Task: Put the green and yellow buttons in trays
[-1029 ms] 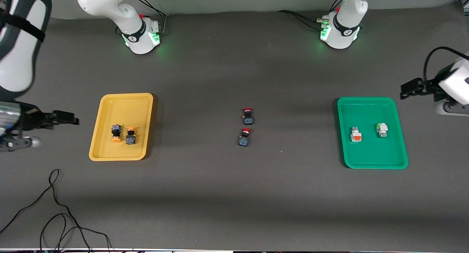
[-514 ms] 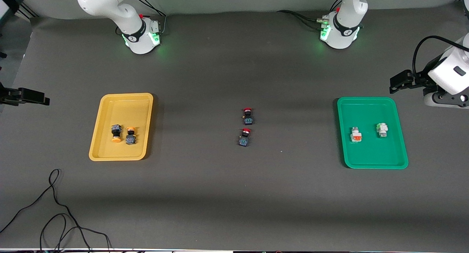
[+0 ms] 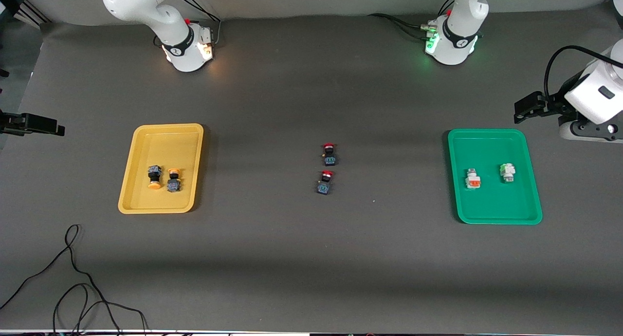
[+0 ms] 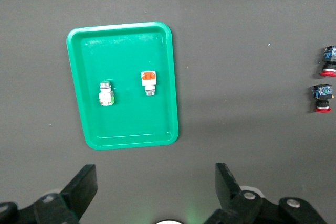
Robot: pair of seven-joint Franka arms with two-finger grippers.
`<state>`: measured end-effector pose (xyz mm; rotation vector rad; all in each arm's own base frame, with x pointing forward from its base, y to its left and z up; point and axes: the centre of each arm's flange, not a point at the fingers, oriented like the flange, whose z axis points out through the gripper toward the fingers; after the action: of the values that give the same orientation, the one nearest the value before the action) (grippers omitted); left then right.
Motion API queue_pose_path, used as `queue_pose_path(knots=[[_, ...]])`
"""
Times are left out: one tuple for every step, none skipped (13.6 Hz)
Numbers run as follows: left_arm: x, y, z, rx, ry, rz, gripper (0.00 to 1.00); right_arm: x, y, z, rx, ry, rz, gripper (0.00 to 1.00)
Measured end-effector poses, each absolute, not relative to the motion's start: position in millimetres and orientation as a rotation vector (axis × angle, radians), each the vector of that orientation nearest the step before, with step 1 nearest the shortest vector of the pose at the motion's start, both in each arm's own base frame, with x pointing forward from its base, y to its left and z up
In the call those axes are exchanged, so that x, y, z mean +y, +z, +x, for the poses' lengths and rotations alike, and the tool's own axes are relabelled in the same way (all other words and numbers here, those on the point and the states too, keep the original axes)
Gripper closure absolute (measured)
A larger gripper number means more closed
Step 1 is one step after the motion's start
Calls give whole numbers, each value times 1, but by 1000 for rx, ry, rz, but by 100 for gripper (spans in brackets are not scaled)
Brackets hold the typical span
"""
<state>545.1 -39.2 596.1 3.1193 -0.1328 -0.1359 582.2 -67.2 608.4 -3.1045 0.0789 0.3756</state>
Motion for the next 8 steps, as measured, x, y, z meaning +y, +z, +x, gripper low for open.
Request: queue_pose_path(knots=[[-39, 596, 545, -132, -139, 3119, 0, -67, 608, 582, 78, 377, -3104, 0], [-38, 596, 545, -130, -140, 3119, 0, -67, 608, 582, 77, 378, -3104, 0], [-38, 596, 544, -130, -141, 3119, 0, -67, 607, 583, 75, 380, -3101, 0], [-38, 596, 544, -129, -141, 3119, 0, -68, 605, 584, 70, 383, -3092, 0], [-38, 596, 544, -129, -142, 3119, 0, -73, 601, 585, 69, 391, -3079, 0], [-37, 596, 544, -128, -143, 3119, 0, -79, 599, 585, 80, 403, -3072, 0], [-37, 596, 544, -128, -144, 3119, 0, -85, 597, 584, 85, 414, -3067, 0], [-37, 596, 544, -128, -145, 3119, 0, -87, 598, 583, 88, 420, -3060, 0]])
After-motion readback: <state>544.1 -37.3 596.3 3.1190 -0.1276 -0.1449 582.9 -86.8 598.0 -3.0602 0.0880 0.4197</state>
